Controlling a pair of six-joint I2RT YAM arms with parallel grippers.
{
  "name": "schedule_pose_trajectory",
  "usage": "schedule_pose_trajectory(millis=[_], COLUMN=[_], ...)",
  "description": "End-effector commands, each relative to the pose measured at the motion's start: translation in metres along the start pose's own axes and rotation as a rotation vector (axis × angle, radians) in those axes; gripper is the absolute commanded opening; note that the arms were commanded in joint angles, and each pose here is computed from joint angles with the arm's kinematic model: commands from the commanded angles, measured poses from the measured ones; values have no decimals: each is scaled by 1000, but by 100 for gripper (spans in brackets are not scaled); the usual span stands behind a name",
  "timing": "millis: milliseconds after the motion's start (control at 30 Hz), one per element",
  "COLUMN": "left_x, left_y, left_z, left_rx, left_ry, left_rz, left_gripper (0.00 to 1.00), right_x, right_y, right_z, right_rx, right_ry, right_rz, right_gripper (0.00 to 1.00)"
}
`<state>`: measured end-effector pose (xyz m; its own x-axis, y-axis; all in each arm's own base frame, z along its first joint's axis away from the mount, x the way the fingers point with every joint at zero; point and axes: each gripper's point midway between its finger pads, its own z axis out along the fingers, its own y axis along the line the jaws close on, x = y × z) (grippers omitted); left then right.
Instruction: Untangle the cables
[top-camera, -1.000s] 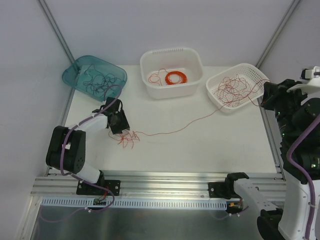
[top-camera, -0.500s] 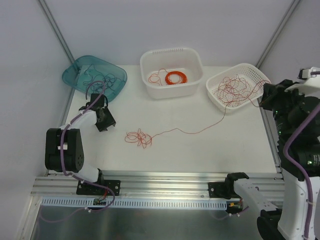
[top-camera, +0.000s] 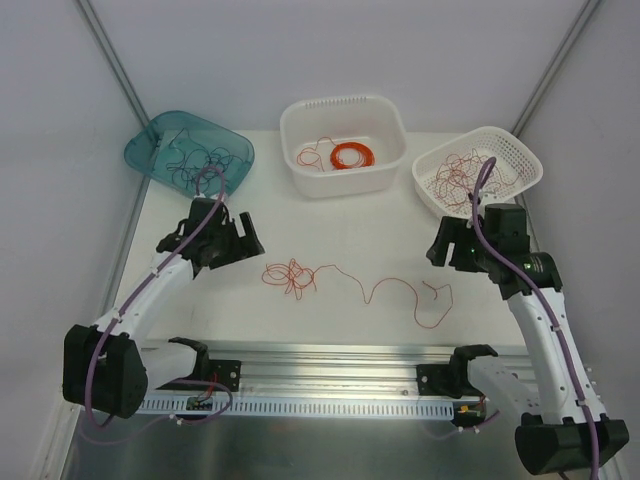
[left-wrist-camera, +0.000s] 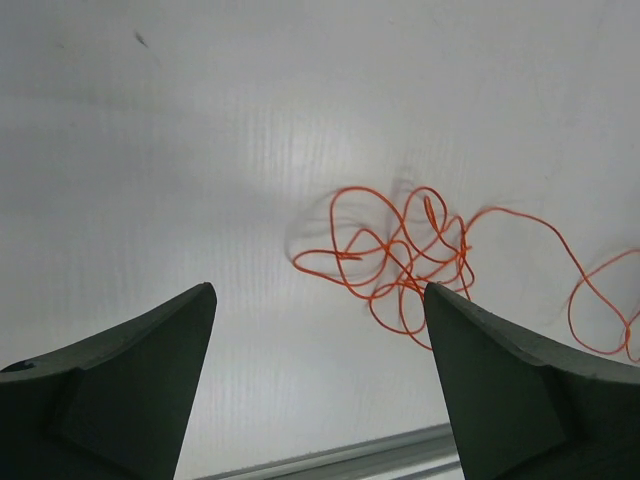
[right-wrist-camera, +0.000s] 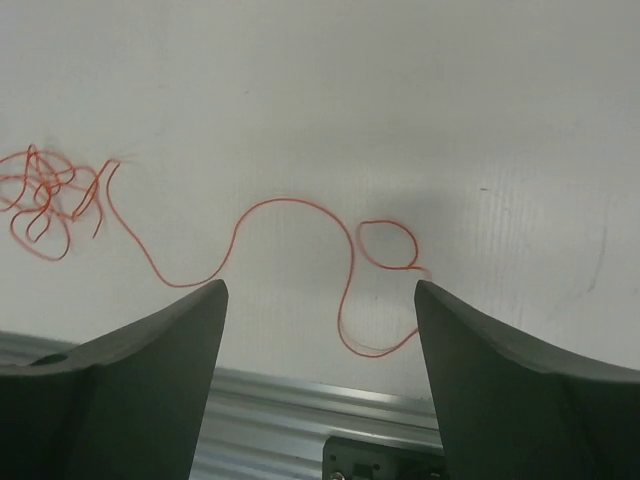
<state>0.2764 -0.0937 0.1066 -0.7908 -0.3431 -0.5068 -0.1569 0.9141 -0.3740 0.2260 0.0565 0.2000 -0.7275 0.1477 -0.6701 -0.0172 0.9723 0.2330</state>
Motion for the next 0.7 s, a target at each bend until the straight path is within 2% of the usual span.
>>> schedule_pose_trajectory(millis=[0, 167, 367, 433, 667], left_x=[29, 43, 57, 60, 72], left_y=[-24, -55, -82, -82, -77], left_z=[-4, -5, 7, 15, 48], left_rx=[76, 118, 114, 81, 2], left_ry=[69, 109, 157, 161, 233], left_rz=[16, 54, 123, 136, 153], left_gripper=[86, 85, 84, 83, 79], right_x=[5, 29, 56, 55, 89], right_y=[33, 89, 135, 145, 176], right_z=[6, 39, 90, 104, 132], right_rx=[-190, -429, -510, -519, -574], right_ry=[47, 194, 347, 339, 471], right_rz=[-93, -160, -203, -182, -193], right_gripper=[80, 80, 80, 78, 70])
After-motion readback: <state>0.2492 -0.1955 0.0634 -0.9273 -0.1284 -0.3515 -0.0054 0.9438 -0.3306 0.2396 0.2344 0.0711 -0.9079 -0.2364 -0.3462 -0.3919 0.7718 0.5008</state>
